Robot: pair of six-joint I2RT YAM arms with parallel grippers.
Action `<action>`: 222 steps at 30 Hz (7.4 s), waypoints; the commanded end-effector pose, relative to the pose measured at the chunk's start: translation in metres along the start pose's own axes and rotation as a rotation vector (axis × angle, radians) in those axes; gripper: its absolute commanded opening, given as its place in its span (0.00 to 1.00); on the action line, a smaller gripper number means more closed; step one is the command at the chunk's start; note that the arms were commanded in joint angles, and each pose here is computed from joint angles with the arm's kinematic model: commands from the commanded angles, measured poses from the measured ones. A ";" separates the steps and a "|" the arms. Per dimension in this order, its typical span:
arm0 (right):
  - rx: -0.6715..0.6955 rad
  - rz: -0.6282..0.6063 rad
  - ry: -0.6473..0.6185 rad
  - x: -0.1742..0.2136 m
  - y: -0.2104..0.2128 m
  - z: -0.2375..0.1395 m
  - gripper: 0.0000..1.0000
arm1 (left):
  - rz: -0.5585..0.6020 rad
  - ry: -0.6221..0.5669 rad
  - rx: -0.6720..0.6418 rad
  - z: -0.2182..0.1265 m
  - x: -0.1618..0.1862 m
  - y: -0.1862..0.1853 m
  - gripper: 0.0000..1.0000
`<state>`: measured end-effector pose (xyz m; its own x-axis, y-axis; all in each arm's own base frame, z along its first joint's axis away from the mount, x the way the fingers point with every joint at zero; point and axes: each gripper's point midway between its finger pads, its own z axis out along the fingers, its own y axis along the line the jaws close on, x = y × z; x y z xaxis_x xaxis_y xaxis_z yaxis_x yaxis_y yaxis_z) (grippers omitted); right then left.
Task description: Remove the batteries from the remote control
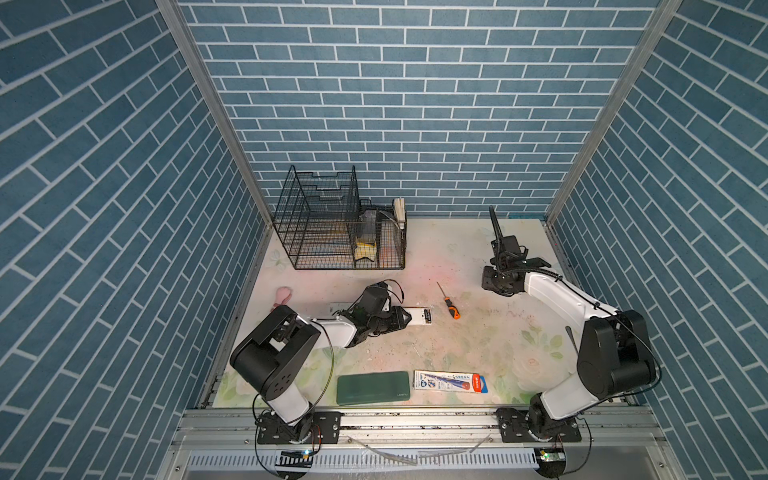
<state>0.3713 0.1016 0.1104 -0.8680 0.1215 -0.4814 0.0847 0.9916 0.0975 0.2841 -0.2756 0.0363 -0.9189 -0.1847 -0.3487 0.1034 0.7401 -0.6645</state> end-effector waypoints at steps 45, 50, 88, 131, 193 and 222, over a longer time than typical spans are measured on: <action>-0.056 -0.016 0.044 0.022 0.025 0.012 0.39 | 0.040 0.066 -0.099 -0.014 0.039 0.002 0.58; -0.062 -0.016 0.047 0.025 0.026 0.011 0.39 | 0.038 0.082 -0.073 -0.007 0.046 -0.008 0.58; -0.168 -0.219 0.239 0.112 0.090 0.009 0.43 | 0.219 0.024 -0.112 -0.051 -0.005 -0.040 0.63; -0.209 -0.241 0.290 0.113 0.112 0.036 0.45 | 0.140 0.038 -0.088 -0.038 0.004 -0.028 0.62; -0.440 -0.314 0.187 0.107 0.144 -0.070 0.06 | -0.071 -0.072 0.426 0.020 -0.068 -0.142 0.51; -0.525 -0.143 0.065 0.088 0.152 -0.087 0.42 | -0.163 -0.134 0.531 0.021 -0.093 -0.153 0.00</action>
<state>0.2629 0.2512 0.1391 -0.8951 -0.1422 -0.4227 -0.3143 0.8734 0.3719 0.3462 -0.3836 0.1377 -0.9074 -0.3338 -0.2553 0.1437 0.3244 -0.9349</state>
